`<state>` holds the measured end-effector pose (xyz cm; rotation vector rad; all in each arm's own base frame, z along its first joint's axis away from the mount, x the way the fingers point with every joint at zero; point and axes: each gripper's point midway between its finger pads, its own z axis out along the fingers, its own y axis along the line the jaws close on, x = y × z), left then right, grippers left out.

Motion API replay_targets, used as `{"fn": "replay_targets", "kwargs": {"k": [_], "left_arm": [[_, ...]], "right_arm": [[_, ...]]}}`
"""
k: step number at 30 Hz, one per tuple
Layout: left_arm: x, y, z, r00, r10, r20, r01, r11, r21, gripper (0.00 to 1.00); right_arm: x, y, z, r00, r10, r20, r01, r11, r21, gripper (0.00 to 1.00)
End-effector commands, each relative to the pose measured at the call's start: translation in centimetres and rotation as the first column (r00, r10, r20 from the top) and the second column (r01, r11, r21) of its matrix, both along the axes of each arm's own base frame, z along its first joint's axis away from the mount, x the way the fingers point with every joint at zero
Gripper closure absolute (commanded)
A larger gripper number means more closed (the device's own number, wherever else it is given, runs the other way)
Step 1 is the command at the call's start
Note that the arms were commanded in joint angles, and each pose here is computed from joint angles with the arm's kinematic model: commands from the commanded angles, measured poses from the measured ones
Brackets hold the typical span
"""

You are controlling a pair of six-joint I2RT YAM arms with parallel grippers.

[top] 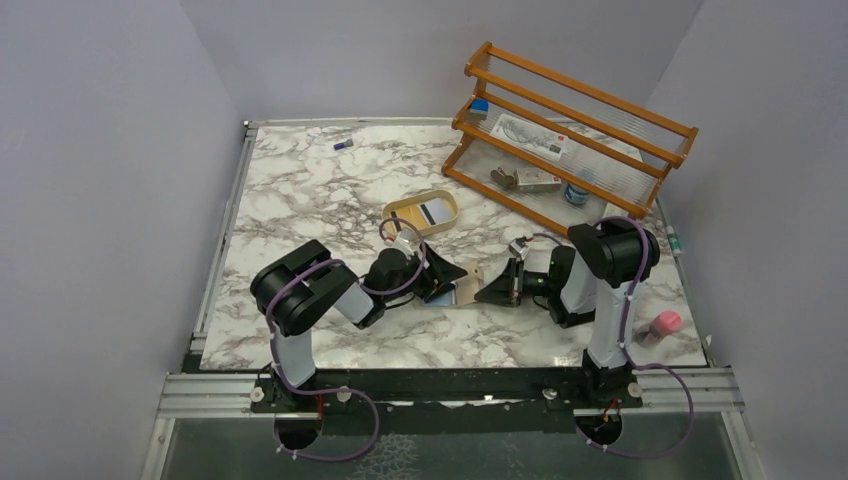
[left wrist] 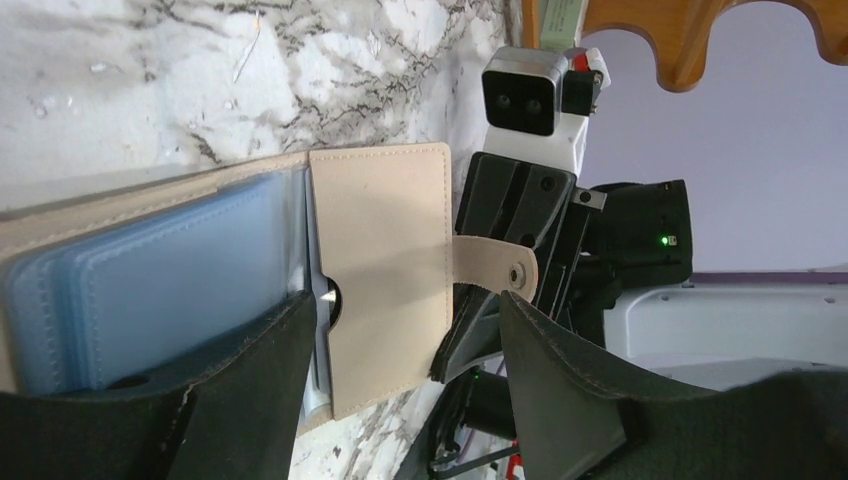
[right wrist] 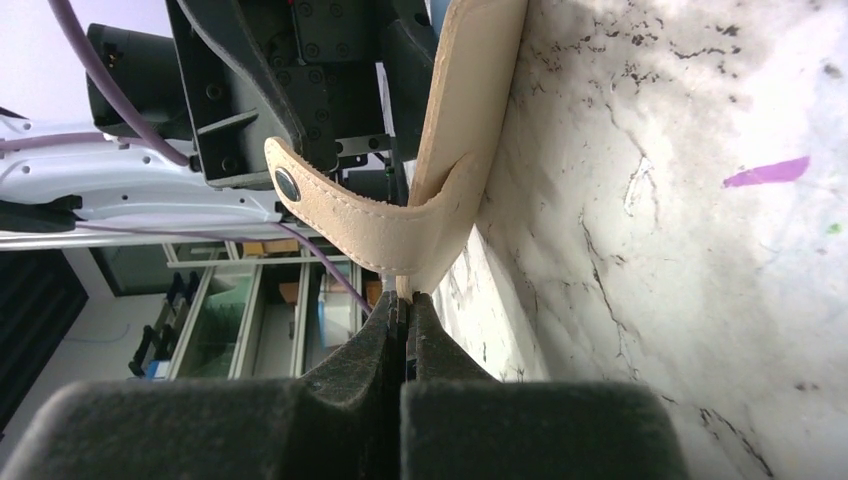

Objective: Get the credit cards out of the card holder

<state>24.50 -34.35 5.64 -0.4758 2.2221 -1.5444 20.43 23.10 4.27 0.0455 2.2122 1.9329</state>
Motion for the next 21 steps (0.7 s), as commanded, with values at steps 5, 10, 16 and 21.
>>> {"fn": "replay_targets", "kwargs": {"k": [5, 10, 16, 21], "left_arm": [[-4.8, -2.2, 3.0, 0.982, -0.190, -0.009, 0.185, 0.965, -0.187, 0.32], [-4.6, -1.1, 1.4, 0.989, -0.150, -0.010, 0.148, 0.984, -0.100, 0.32], [-3.6, 0.2, 0.7, 0.995, -0.100, 0.025, 0.100, 0.995, 0.021, 0.32], [-2.7, 0.9, 0.7, 0.996, -0.070, 0.057, 0.065, 0.994, 0.084, 0.32]], "right_arm": [[1.6, 0.5, 3.7, 0.945, -0.005, 0.326, -0.019, 0.997, 0.071, 0.92], [1.6, 0.2, 3.5, 0.954, -0.033, 0.299, 0.015, 0.998, 0.063, 0.16], [2.0, -0.2, 2.3, 0.958, -0.080, 0.275, 0.083, 0.997, 0.000, 0.01], [3.3, -0.5, 1.0, 0.956, -0.129, 0.263, 0.154, 0.985, -0.075, 0.16]]}}
